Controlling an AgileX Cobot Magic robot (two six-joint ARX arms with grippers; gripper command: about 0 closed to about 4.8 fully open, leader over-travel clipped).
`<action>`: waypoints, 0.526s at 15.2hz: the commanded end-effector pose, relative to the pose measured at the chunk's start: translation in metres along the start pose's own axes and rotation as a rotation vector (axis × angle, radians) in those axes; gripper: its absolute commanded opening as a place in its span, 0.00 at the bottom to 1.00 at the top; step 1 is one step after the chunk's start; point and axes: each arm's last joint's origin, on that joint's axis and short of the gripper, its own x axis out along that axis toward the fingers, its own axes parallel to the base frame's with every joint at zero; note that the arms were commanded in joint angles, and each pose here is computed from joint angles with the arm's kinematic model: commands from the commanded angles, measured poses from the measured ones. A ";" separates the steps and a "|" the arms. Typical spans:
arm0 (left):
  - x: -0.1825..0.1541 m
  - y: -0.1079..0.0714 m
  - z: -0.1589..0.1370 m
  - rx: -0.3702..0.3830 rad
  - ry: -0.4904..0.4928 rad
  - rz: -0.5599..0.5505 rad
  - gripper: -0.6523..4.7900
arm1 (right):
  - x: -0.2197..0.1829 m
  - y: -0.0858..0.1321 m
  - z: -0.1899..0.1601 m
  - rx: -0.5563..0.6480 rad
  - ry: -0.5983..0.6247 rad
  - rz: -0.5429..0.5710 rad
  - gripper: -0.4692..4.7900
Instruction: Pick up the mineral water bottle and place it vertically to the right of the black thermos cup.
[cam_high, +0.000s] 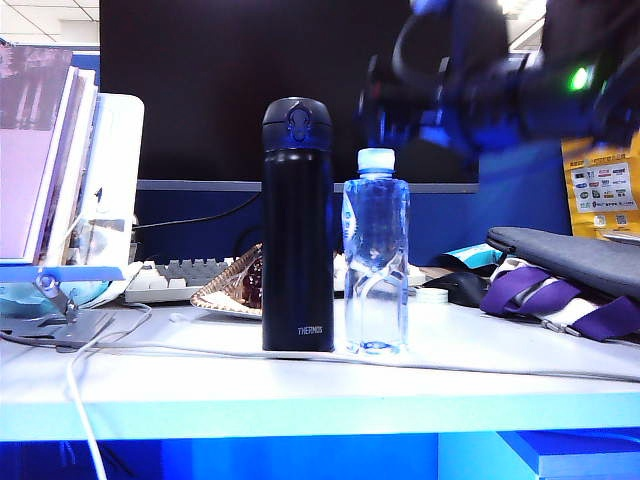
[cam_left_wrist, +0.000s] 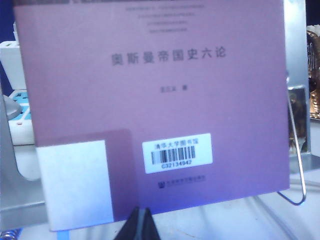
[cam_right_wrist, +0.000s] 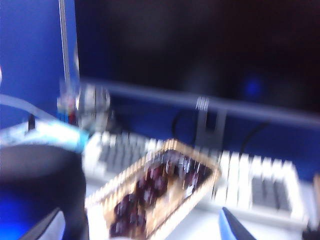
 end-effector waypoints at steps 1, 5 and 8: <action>0.000 0.000 -0.001 0.001 0.009 0.005 0.11 | -0.007 -0.002 0.034 0.008 -0.131 -0.020 0.67; 0.000 0.000 -0.001 0.001 0.009 0.005 0.11 | -0.036 -0.010 0.094 -0.030 -0.290 -0.156 0.16; 0.000 0.000 -0.001 0.001 0.009 0.005 0.11 | -0.071 -0.014 0.142 -0.096 -0.303 -0.179 0.16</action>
